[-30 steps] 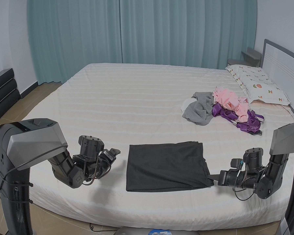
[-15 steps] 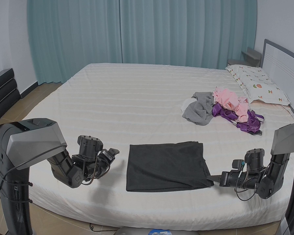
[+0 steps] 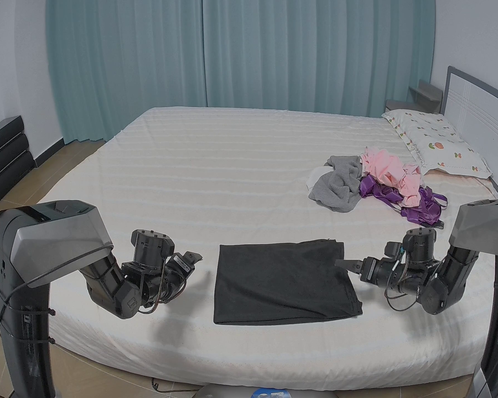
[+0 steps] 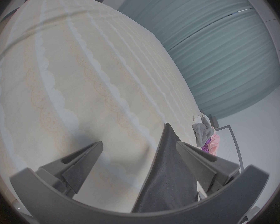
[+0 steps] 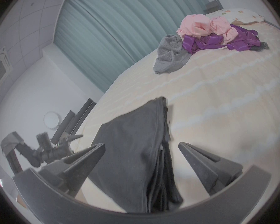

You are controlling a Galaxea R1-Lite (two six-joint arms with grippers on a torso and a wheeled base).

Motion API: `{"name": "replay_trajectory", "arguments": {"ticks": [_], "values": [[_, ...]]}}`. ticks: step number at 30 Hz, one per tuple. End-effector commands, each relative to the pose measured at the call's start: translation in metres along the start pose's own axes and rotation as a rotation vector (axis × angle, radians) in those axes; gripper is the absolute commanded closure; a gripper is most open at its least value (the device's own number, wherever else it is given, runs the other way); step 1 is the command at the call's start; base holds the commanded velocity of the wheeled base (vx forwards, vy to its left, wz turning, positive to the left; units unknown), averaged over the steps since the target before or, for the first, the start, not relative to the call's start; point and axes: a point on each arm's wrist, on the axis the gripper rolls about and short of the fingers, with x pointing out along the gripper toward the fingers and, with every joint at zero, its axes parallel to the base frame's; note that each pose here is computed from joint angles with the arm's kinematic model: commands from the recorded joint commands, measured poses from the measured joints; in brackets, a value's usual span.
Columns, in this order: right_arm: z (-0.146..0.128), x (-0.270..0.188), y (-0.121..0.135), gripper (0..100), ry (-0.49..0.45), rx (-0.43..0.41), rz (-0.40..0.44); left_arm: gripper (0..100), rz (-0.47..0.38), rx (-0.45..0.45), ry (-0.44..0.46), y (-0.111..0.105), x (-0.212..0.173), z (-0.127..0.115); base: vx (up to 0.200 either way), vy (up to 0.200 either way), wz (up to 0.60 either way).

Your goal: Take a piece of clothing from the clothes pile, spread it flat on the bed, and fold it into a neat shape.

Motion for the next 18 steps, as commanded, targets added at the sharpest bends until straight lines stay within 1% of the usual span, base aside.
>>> {"name": "replay_trajectory", "arguments": {"ticks": [1,4,7,8,10,11,14,18], "values": [[0.015,0.051,-0.003,0,-0.028,0.066,-0.049,0,0.005,0.001,0.002,0.001,-0.001,-0.001,0.000,0.000,0.00],[0.022,0.067,0.001,0,-0.036,0.060,-0.046,0,0.005,0.001,0.002,0.001,-0.001,-0.001,0.000,0.000,0.00],[0.022,0.067,0.001,0,-0.036,0.060,-0.046,0,0.005,0.001,0.002,0.001,-0.001,-0.001,0.000,0.000,0.00],[0.022,0.085,0.002,0,-0.018,0.059,-0.069,0,0.005,0.001,0.002,0.001,-0.001,-0.001,0.000,0.000,0.00],[0.024,0.092,0.000,0,-0.037,0.056,-0.086,0,0.005,0.003,0.002,0.001,-0.001,-0.001,0.000,0.000,0.00],[0.025,0.095,-0.001,100,-0.044,0.054,-0.092,0,0.005,0.001,0.002,0.001,-0.001,-0.001,0.000,0.000,0.00],[0.026,0.097,-0.001,100,-0.043,0.056,-0.101,0,0.005,0.001,0.002,0.001,-0.001,-0.001,0.000,0.000,0.00],[0.036,0.095,-0.001,100,-0.060,0.059,-0.100,0,0.005,0.003,0.000,0.002,-0.001,-0.001,0.000,0.000,0.00]]}}
